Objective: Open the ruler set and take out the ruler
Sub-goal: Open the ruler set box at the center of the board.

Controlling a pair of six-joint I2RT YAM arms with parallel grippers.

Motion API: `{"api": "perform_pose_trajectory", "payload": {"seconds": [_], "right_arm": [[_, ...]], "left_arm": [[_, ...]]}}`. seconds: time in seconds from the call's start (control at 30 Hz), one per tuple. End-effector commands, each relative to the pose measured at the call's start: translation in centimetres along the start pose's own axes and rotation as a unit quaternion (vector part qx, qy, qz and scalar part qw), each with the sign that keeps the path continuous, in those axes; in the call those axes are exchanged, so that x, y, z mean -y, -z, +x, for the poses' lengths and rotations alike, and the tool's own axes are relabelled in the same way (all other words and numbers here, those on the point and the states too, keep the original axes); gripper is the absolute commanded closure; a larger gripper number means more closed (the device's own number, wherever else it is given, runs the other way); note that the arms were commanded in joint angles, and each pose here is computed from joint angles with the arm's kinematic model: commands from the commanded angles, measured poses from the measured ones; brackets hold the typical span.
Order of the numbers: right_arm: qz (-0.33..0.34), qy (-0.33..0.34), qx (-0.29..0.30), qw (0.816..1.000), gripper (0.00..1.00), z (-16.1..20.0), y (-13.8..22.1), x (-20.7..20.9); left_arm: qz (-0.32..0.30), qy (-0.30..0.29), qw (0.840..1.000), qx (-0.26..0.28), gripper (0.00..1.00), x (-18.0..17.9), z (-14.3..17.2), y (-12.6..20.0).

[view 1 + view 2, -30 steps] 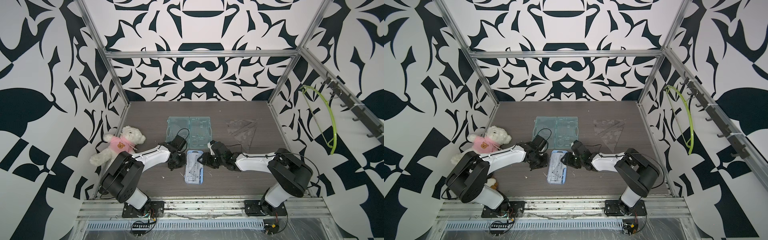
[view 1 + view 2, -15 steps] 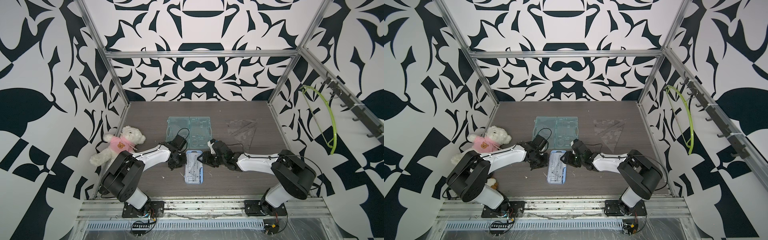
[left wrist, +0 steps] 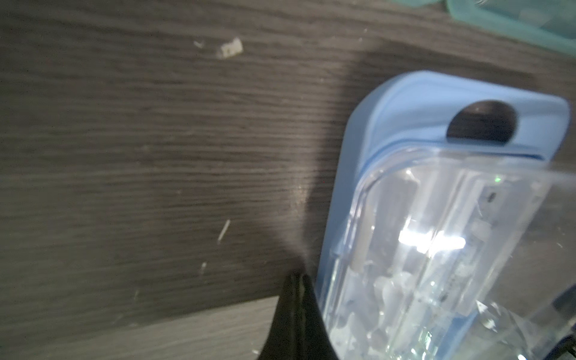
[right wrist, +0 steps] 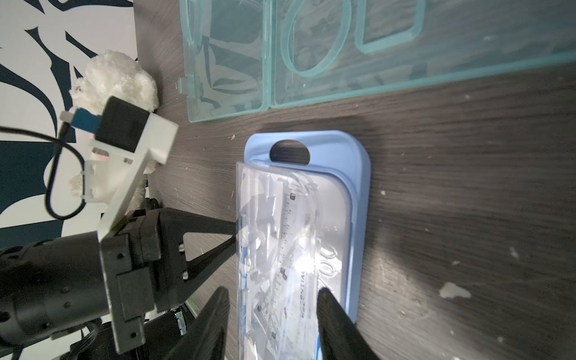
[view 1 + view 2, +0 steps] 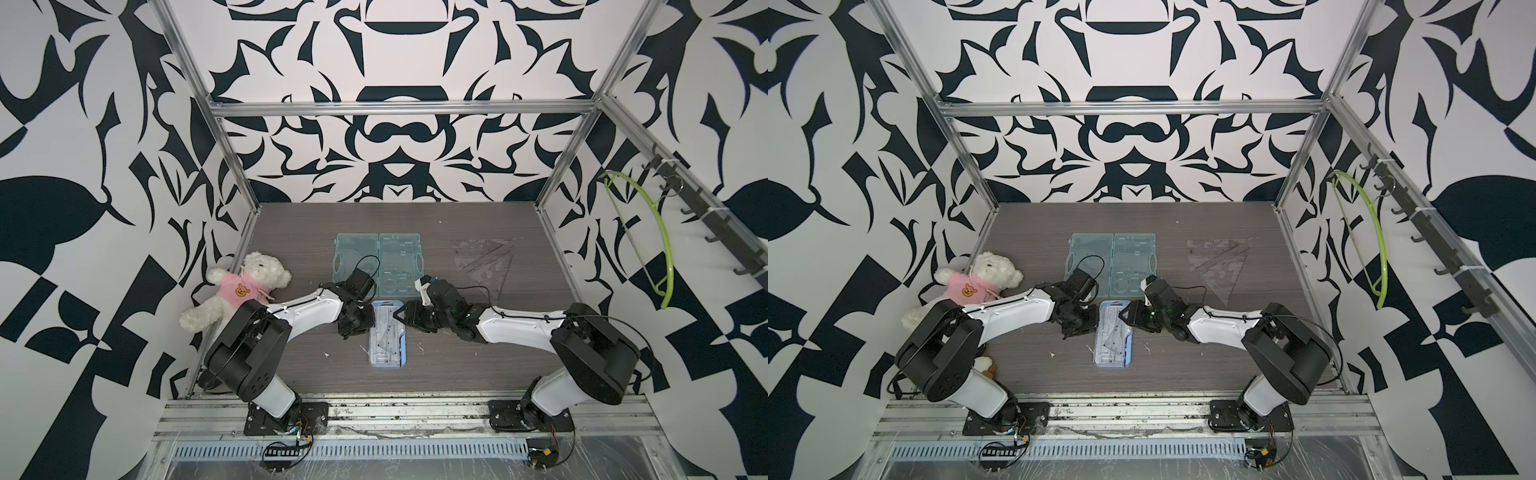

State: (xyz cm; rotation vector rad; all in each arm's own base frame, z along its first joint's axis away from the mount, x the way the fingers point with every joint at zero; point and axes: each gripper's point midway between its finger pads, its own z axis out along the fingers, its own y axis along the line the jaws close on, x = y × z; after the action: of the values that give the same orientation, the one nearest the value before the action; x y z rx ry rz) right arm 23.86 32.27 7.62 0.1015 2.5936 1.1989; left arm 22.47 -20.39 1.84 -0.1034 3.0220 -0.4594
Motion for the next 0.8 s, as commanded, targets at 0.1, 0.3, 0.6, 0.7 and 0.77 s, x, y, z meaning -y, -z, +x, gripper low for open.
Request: {"api": "perform_pose_trajectory", "payload": {"seconds": [0.1,0.3,0.6,0.7,0.77], "right_arm": [[-0.053,0.04,-0.002,0.998,0.52,0.2,0.2,-4.6],[-0.058,0.049,-0.009,0.997,0.51,0.7,-0.3,-5.4],[-0.042,0.055,-0.009,0.998,0.51,0.5,-0.3,-5.3],[-0.033,0.064,-0.01,0.997,0.51,0.3,-0.3,-5.6],[-0.028,0.067,-0.011,0.997,0.51,0.3,-0.4,-5.8]], "left_arm": [[0.001,0.001,1.0,-0.005,0.98,0.2,0.1,-0.2],[0.002,0.001,1.0,-0.003,0.98,0.2,0.0,-0.1],[0.004,0.016,0.999,0.04,0.95,-0.3,-0.7,2.1],[0.006,0.031,0.995,0.09,0.9,-0.9,-1.9,5.1],[0.009,0.043,0.991,0.129,0.88,-1.6,-2.8,7.6]]}}
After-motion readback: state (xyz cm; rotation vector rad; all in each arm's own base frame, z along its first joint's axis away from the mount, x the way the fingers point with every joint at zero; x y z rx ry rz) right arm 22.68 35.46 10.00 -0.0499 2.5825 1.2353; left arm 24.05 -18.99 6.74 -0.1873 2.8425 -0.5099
